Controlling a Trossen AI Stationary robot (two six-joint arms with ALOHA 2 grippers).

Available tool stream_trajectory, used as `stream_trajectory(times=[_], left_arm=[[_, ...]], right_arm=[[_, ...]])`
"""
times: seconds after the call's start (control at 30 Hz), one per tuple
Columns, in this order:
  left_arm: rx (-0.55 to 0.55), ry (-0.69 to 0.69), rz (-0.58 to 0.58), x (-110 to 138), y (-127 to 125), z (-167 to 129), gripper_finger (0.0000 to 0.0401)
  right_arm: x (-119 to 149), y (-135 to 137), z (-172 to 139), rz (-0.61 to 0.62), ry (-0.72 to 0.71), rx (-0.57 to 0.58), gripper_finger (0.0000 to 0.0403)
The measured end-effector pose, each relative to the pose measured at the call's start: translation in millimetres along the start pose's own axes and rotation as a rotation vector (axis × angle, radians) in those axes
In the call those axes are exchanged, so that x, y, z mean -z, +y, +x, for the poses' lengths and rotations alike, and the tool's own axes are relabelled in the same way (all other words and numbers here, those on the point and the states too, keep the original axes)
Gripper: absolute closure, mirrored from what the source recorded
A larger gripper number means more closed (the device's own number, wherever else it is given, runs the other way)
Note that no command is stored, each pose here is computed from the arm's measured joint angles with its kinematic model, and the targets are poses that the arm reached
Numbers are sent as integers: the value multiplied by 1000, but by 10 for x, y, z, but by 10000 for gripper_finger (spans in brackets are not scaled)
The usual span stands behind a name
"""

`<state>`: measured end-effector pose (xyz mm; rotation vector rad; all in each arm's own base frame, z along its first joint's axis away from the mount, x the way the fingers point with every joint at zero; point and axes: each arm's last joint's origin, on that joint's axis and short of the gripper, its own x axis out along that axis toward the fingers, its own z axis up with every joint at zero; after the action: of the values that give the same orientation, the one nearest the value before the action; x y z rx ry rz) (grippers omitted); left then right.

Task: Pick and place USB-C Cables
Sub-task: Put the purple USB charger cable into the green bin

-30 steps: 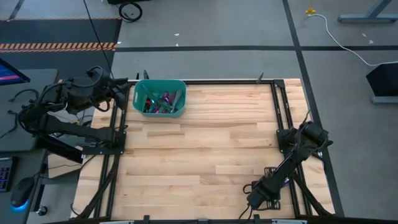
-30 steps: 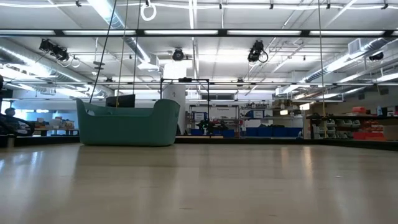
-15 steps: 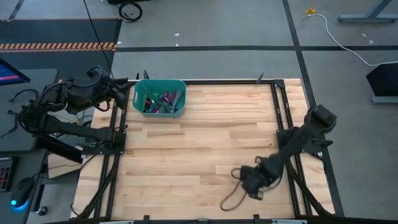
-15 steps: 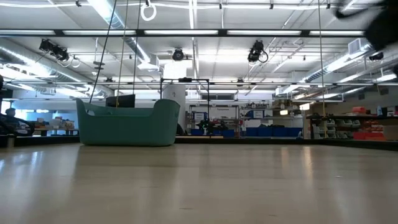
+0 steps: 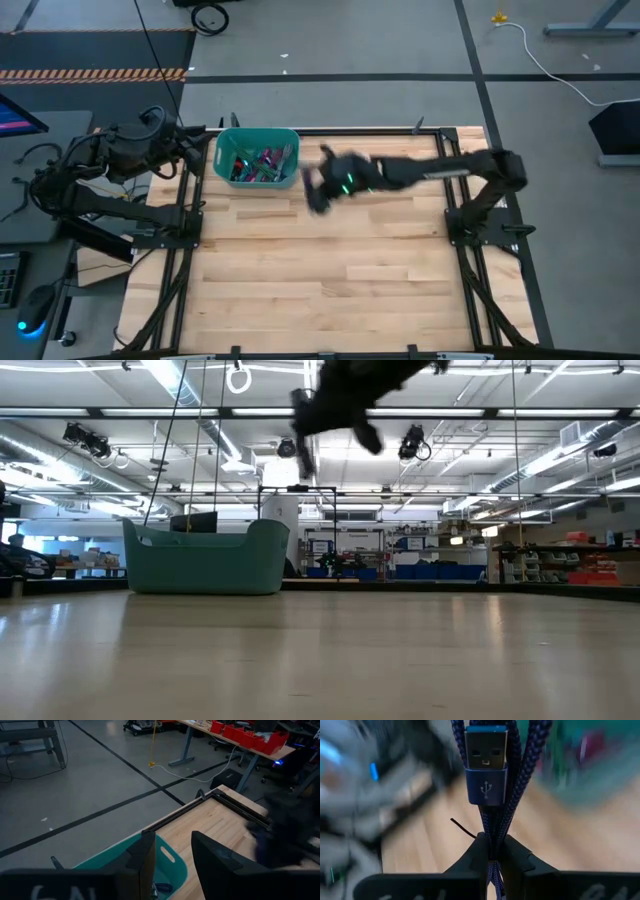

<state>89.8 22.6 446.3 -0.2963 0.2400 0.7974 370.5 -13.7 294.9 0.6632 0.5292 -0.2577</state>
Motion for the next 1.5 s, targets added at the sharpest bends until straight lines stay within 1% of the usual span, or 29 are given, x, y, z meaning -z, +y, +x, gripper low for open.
stream_trajectory(times=[0.1, 0.17, 0.27, 0.33, 0.4, 0.57, 0.73, 0.8, 0.97, 1.1, 1.27, 1.4, 1.5], left_arm=[[0, 1, 1, 1, 0, 0, 268], [0, 1, 2, 2, 1, 0, 268], [-1, 2, 2, 2, 1, 0, 268], [-1, 1, 2, 2, 1, 0, 268], [-1, 2, 3, 2, 1, 0, 268], [-3, 4, 5, 5, 3, 0, 268], [-5, 4, 7, 6, 3, 1, 268], [-5, 3, 6, 5, 5, -1, 268], [-6, 4, 7, 7, 5, -1, 268], [-7, 7, 9, 10, 7, -1, 268], [-9, 9, 11, 12, 8, 0, 268], [-9, 10, 12, 13, 7, 0, 268], [-9, 10, 11, 13, 8, -1, 268]], right_arm=[[-499, -100, 191, 34, -158, -41, 375], [-783, -139, 339, 40, -225, -63, 375], [-1110, -218, 609, 74, -259, -68, 375], [-1240, -302, 835, 124, -247, -79, 375], [-1305, -421, 1072, 189, -209, -77, 375], [-1287, -703, 1551, 310, -124, -20, 375], [-1176, -859, 1782, 362, -54, 40, 375], [-1157, -881, 1807, 368, -45, 50, 375], [-1096, -945, 1852, 377, -33, 114, 375], [-1091, -968, 1850, 396, -72, 179, 375], [-1103, -1007, 1841, 425, -84, 203, 373], [-1090, -1039, 1835, 447, -100, 258, 370], [-1100, -1046, 1831, 452, -112, 265, 368]])
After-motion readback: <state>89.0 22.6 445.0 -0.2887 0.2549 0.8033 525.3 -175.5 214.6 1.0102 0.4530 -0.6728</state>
